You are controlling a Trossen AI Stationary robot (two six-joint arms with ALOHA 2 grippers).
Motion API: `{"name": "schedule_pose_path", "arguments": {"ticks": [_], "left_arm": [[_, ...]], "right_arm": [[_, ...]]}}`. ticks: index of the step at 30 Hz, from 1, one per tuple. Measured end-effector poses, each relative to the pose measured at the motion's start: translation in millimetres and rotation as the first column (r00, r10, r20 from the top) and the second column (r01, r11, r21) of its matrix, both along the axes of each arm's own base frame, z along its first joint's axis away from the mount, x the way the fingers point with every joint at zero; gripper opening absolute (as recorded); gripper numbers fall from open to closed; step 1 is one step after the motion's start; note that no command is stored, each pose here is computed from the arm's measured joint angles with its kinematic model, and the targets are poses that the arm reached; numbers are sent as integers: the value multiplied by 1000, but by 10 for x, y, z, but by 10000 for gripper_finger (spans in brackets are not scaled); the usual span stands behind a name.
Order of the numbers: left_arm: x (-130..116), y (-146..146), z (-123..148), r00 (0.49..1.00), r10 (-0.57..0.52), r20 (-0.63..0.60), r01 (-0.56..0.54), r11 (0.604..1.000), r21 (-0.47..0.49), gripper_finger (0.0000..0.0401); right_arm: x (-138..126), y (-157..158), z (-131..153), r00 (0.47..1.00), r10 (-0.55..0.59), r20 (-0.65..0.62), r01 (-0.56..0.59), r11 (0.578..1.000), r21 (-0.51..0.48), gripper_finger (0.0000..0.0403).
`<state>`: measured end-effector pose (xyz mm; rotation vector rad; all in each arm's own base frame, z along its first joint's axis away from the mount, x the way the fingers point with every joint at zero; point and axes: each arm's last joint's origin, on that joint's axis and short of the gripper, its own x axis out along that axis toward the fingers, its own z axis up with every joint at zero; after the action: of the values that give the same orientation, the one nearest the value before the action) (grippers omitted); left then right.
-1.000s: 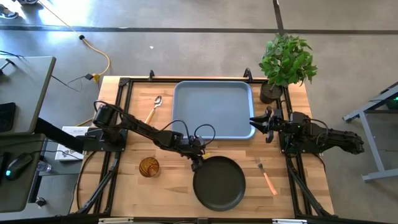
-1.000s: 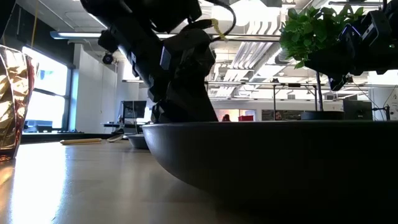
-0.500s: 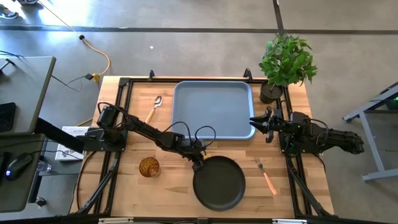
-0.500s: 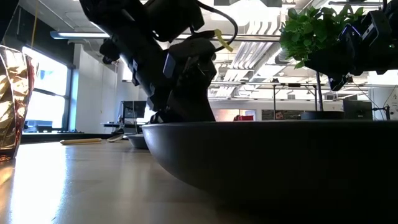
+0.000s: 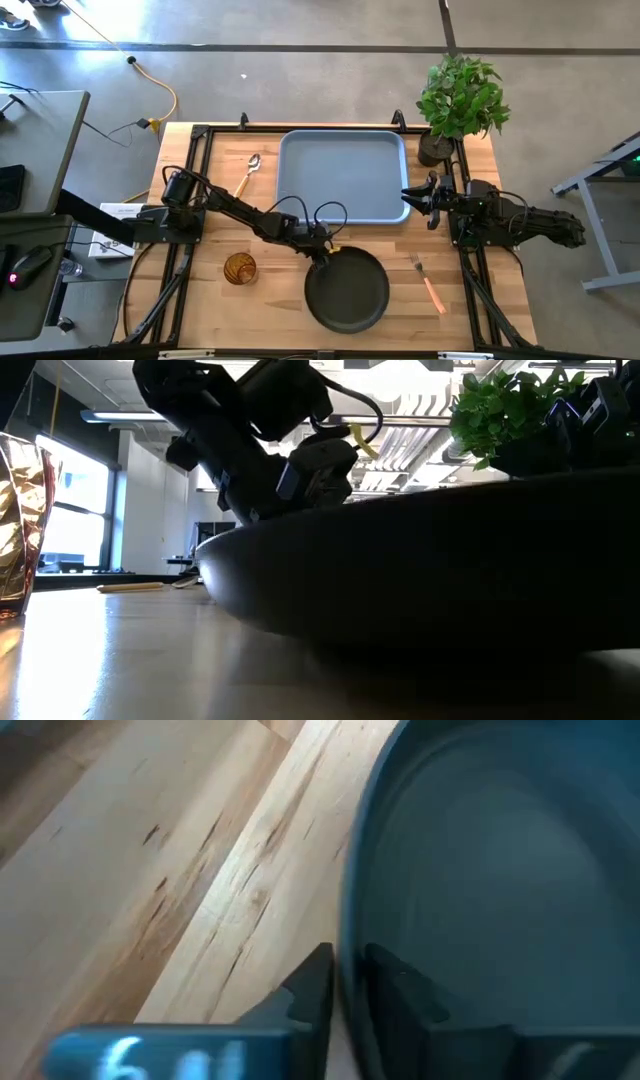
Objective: Pick and place plate/cup/fork/spoon on tray
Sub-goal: Put the black plate on the blue tray
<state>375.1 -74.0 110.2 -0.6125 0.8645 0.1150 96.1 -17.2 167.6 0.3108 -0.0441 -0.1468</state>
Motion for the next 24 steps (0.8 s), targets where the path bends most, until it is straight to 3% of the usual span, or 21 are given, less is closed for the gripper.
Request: {"name": "schedule_pose_path", "arguments": {"ticks": [3,13,24], "left_arm": [[14,13,17,1000,1,13,-1,1000,-18,9],[89,197,197,990,53,129,-51,998,-25,5],[68,863,535,956,211,201,-210,977,-29,3]], "right_arm": [[0,0,0,1000,0,0,0,1000,0,99],[0,0,0,1000,0,0,0,1000,0,99],[0,0,0,1000,0,0,0,1000,0,99]]}}
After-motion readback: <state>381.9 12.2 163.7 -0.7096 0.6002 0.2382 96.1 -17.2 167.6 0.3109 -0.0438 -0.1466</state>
